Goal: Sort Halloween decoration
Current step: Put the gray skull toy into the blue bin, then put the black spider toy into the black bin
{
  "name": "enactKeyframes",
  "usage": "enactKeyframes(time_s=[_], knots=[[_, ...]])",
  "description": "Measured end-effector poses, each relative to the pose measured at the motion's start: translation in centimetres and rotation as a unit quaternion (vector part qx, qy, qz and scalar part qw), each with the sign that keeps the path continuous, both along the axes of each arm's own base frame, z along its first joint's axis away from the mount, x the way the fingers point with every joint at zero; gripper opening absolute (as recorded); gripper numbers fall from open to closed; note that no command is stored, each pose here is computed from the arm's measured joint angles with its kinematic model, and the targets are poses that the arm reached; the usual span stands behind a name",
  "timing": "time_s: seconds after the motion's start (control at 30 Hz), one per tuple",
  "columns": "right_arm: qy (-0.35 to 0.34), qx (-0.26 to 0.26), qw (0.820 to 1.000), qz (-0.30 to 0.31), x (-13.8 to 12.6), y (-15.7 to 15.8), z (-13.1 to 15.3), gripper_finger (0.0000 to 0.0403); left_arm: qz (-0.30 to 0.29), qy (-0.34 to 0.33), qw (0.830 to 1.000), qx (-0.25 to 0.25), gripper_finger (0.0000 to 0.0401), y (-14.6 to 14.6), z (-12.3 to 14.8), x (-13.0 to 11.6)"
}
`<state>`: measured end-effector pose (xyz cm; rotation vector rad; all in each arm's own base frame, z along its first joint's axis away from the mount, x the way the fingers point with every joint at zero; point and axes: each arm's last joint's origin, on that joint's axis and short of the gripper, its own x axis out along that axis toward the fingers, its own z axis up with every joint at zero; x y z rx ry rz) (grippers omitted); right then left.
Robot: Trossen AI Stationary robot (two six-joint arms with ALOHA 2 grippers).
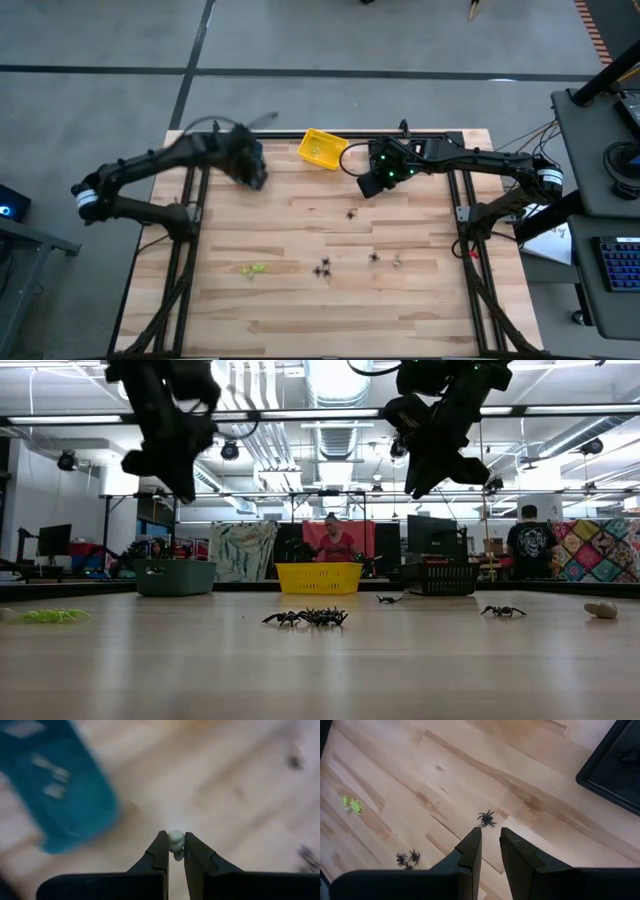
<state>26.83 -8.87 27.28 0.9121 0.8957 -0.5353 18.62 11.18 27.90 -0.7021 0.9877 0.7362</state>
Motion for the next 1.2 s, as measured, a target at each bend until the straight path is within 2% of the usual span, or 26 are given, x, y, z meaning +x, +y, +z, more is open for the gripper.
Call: enactKeyframes(time_s=[0.13, 0.23, 0.33, 0.5, 0.77, 0.9, 1.2], knots=[[-0.002, 0.001, 1.000, -0.002, 0.0, 0.0, 0.0, 0.0063, 0.041, 0.042, 0.998, -0.009, 0.0004, 5.5, -1.6, -2.4], [-0.013, -0.003, 1.000, -0.003, 0.2, -0.1, 0.1, 0.0063, 0.062, 0.064, 0.994, -0.066, 0.0004, 8.4, -4.3, -4.1], [-0.017, -0.002, 1.000, -0.006, 0.3, -0.1, 0.2, 0.0063, 0.062, 0.075, 0.990, -0.106, 0.0004, 9.9, -6.2, -4.8], [-0.022, 0.000, 1.000, -0.011, 0.3, -0.1, 0.3, 0.0063, 0.045, 0.087, 0.989, -0.114, 0.0004, 10.9, -7.8, -4.5], [-0.022, 0.000, 1.000, -0.011, 0.3, -0.1, 0.3, 0.0063, 0.048, 0.095, 0.987, -0.116, 0.0014, 11.5, -8.7, -4.2], [-0.022, 0.001, 1.000, -0.013, 0.3, -0.1, 0.3, 0.0063, 0.061, 0.109, 0.986, -0.108, 0.0046, 11.5, -8.8, -4.3], [-0.022, 0.001, 1.000, -0.013, 0.3, -0.1, 0.3, 0.0063, 0.063, 0.109, 0.986, -0.108, 0.0151, 11.5, -8.8, -4.3]])
